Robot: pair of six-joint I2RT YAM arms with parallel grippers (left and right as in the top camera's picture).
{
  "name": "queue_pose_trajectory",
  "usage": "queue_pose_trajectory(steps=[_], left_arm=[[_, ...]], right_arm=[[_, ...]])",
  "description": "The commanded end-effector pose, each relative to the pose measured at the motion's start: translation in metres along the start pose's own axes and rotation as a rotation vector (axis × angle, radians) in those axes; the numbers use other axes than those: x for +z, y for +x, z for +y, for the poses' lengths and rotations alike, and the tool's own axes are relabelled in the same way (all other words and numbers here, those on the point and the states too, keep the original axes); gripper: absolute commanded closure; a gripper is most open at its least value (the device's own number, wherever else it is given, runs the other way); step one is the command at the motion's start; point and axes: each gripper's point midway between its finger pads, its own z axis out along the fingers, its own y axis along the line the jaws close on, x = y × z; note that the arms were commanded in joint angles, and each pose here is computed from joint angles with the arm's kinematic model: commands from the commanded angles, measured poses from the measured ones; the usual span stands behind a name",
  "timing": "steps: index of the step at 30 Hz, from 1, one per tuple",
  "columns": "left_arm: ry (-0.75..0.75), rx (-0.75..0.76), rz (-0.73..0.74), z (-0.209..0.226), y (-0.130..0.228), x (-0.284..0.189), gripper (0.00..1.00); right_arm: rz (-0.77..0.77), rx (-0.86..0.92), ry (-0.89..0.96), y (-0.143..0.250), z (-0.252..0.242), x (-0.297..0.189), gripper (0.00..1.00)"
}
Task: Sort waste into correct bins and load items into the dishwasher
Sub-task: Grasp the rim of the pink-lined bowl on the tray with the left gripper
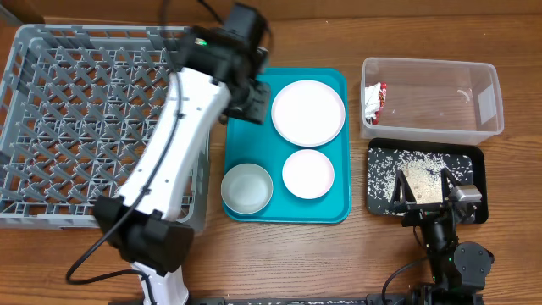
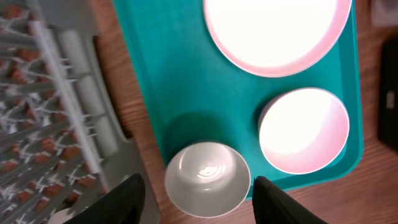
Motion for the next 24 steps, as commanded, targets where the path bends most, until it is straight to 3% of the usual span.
queue_pose_trajectory(steps=[1, 6, 10, 17, 21, 24], left_arm=[[-0.035, 0.041, 0.140, -0.021, 0.020, 0.051, 0.45], [0.078, 0.163, 0.245, -0.059, 0.049, 0.094, 0.46], [0.217, 0.238, 0.244, -0.083, 0.057, 0.115, 0.43], [0.174, 0.234, 0.217, -0.074, 0.063, 0.157, 0.43], [0.171, 0.198, 0.213, -0.073, 0.071, 0.177, 0.56], [0.169, 0.172, 0.206, -0.073, 0.068, 0.175, 0.76]], right_arm=[[-0.008, -0.009, 0.007, 0.001, -0.002, 0.000, 0.00], [-0.008, -0.009, 0.006, 0.001, -0.002, 0.000, 0.00], [-0.008, -0.009, 0.006, 0.001, -0.002, 0.000, 0.00], [-0.008, -0.009, 0.007, 0.001, -0.002, 0.000, 0.00], [-0.008, -0.009, 0.006, 0.001, -0.002, 0.000, 0.00], [-0.008, -0.009, 0.007, 0.001, -0.002, 0.000, 0.00]])
